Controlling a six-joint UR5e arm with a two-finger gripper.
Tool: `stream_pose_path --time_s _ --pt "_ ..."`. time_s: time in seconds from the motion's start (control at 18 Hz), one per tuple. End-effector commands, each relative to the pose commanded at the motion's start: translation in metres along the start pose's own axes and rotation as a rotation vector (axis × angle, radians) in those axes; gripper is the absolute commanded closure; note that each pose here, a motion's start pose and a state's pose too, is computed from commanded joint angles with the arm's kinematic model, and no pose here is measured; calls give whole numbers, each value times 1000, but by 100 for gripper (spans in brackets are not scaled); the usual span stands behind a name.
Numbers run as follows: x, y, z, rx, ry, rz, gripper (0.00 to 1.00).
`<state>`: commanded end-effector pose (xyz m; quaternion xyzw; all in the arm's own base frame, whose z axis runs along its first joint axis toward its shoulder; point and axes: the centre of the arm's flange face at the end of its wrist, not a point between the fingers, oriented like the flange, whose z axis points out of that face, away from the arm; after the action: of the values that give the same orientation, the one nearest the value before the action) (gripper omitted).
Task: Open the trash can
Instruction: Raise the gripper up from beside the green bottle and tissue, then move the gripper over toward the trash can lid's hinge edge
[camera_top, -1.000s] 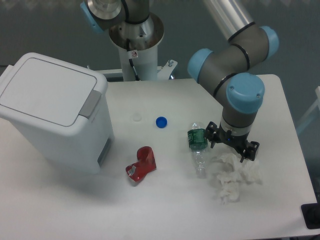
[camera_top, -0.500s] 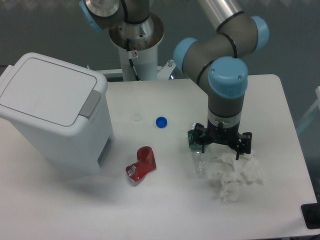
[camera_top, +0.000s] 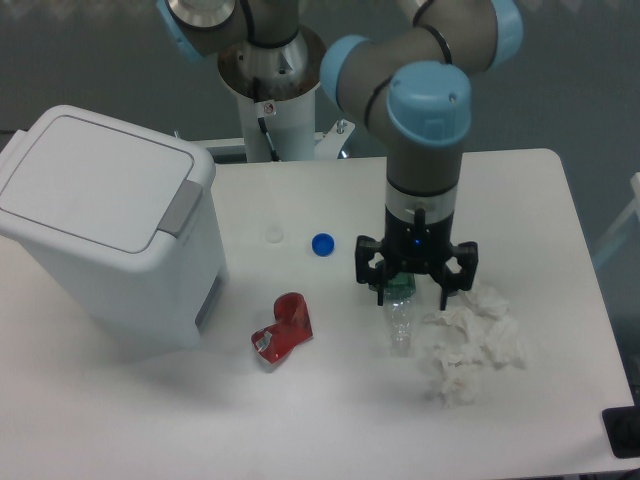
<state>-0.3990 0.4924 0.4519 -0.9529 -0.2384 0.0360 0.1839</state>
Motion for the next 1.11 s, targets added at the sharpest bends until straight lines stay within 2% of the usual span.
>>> stream_pose_path --time_s 0.06,0.17,0.28,0.56,0.78,1.11 --pt "13 -1 -10 19 14 -22 99" --pt "40 0 -26 44 37 -7 100" --pt "65 1 -31 33 101 -25 100" --pt "105 17 -81 45 227 -18 100" --pt "116 25 -88 9 275 -22 100" --pt "122 31 -75 -17 349 -35 100"
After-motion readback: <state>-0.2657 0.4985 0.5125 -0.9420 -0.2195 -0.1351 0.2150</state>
